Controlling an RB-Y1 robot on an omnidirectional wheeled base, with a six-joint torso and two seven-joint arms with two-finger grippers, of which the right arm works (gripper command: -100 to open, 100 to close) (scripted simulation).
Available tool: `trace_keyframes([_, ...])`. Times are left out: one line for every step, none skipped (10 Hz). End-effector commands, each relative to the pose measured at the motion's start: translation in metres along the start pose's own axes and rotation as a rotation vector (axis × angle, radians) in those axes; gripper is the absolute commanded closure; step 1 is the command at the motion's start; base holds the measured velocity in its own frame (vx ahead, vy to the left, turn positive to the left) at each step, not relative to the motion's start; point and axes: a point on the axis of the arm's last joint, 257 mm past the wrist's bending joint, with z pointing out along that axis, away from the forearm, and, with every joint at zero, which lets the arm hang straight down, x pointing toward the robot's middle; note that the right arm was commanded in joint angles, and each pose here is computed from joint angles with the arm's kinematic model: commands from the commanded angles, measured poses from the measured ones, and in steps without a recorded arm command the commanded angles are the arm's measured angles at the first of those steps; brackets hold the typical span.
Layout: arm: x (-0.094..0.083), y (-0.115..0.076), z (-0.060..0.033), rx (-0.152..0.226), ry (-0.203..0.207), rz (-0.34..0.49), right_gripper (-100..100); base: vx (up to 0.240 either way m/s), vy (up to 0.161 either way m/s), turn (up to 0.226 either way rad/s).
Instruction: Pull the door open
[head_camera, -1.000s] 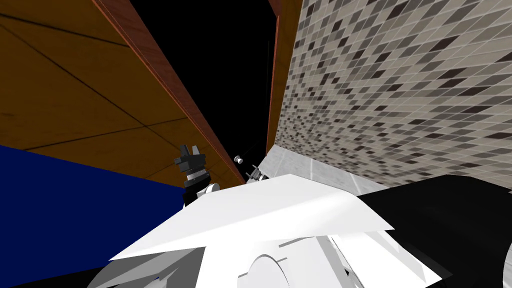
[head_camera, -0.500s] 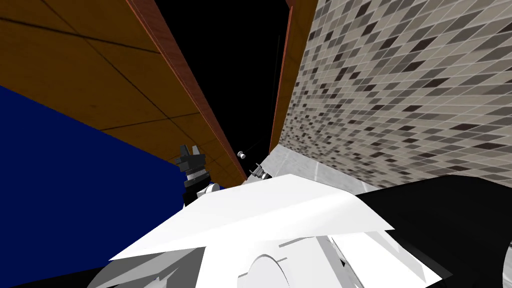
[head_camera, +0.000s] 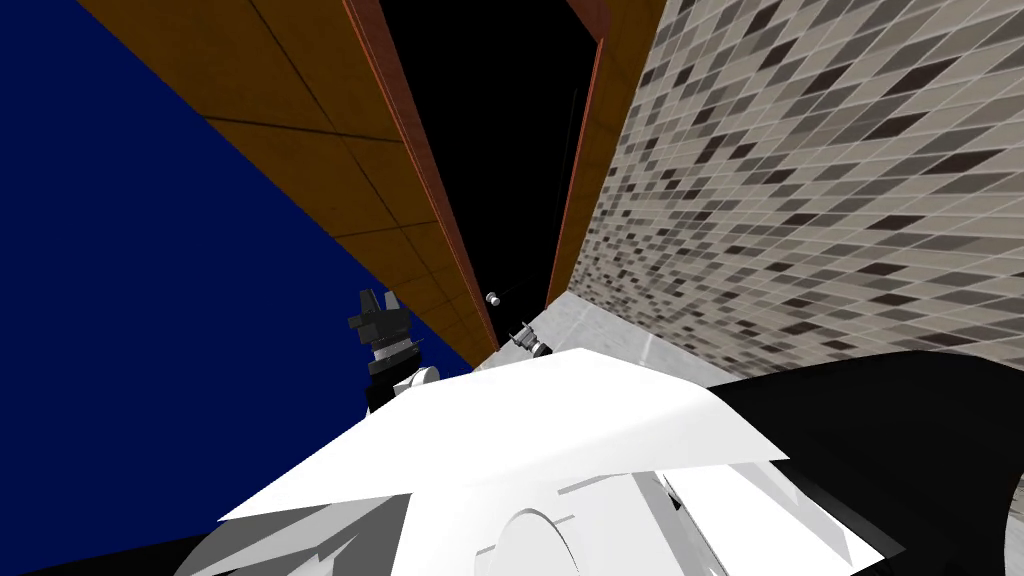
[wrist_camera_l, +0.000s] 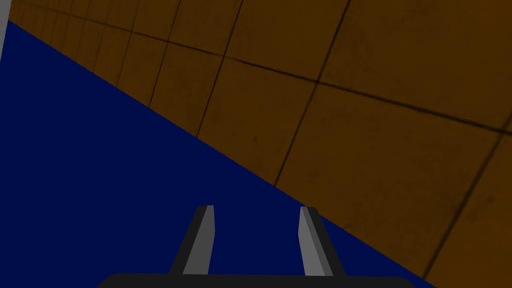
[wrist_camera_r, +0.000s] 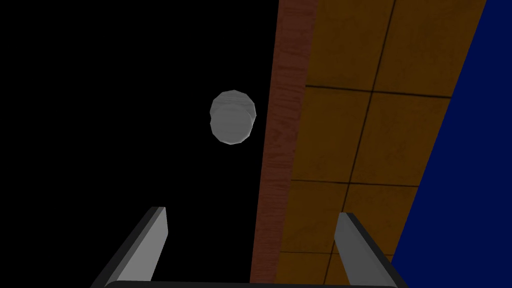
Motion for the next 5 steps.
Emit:
trace_keyframes([0.000, -0.026, 0.0002, 0.052, 0.003, -0.005, -100, -0.127, 0.001, 0.474])
trace_keyframes([0.001, -0.046, -0.0027, 0.093, 0.006, -0.008, -100, -0.156, 0.011, 0.379])
trace_keyframes([0.001, -0.046, -0.0027, 0.093, 0.006, -0.008, -100, -0.109, 0.020, 0.066])
trace_keyframes([0.001, -0.046, -0.0027, 0.093, 0.006, -0.008, -100, -0.039, 0.020, -0.040])
trace_keyframes([0.002, -0.068, -0.0060, 0.136, 0.008, -0.010, -100, -0.048, 0.039, 0.271])
